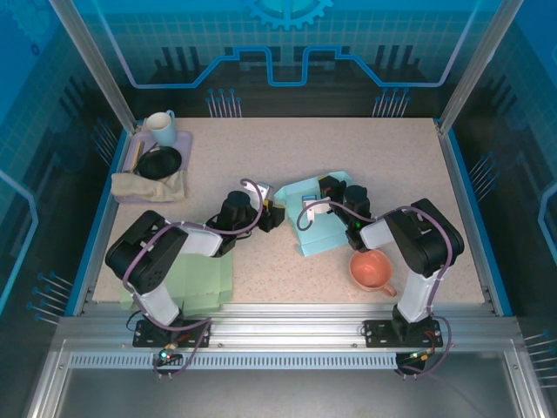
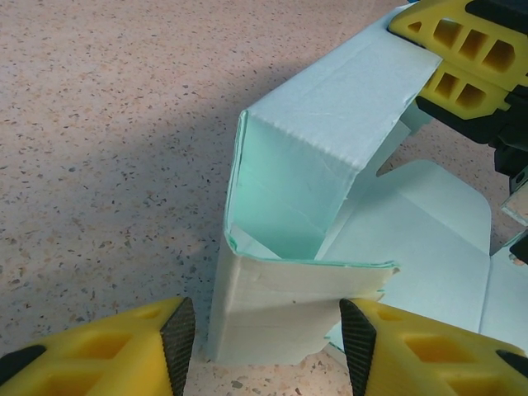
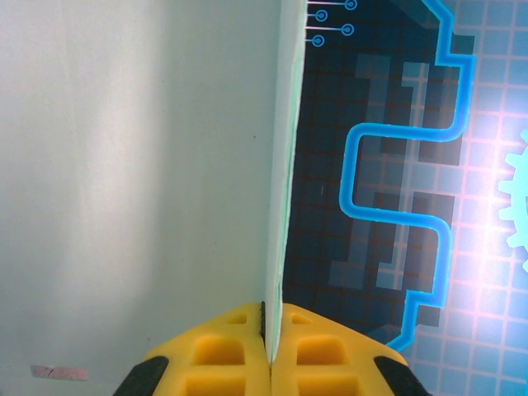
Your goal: Fold the paper box
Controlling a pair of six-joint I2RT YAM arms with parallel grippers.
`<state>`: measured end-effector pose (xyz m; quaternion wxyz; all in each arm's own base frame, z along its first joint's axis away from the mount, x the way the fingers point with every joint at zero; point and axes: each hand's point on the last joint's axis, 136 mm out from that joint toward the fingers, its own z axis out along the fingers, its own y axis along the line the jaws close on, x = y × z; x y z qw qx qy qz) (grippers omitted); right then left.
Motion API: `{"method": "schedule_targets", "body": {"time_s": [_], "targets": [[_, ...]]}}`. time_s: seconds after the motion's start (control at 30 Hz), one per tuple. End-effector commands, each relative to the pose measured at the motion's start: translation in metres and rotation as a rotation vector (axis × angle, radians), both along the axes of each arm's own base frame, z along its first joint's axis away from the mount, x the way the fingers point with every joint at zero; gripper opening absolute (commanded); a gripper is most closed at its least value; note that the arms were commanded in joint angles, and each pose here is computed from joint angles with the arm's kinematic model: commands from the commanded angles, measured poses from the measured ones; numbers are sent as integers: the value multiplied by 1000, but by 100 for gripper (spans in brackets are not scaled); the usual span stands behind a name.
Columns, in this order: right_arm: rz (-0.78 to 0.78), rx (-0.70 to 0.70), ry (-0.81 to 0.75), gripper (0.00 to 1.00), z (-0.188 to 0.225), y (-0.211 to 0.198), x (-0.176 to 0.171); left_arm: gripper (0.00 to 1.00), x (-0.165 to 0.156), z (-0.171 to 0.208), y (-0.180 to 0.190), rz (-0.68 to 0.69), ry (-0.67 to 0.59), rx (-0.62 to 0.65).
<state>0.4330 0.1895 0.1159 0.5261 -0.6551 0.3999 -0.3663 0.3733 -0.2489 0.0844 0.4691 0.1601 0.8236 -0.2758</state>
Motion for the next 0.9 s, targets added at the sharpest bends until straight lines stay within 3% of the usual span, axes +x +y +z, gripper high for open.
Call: {"method": "schedule_targets", "body": {"time_s": [0.0,0.2,0.87], "targets": [[-14,16,10,0,1,-4,2,54,11,11,-7,0,-15,-45],[-13,14,11,0,0,-4,2,54,20,5,-1,76,19,-51],[-13,10,19,0,-2,-4,2,51,10,11,-36,42,21,-62]]}}
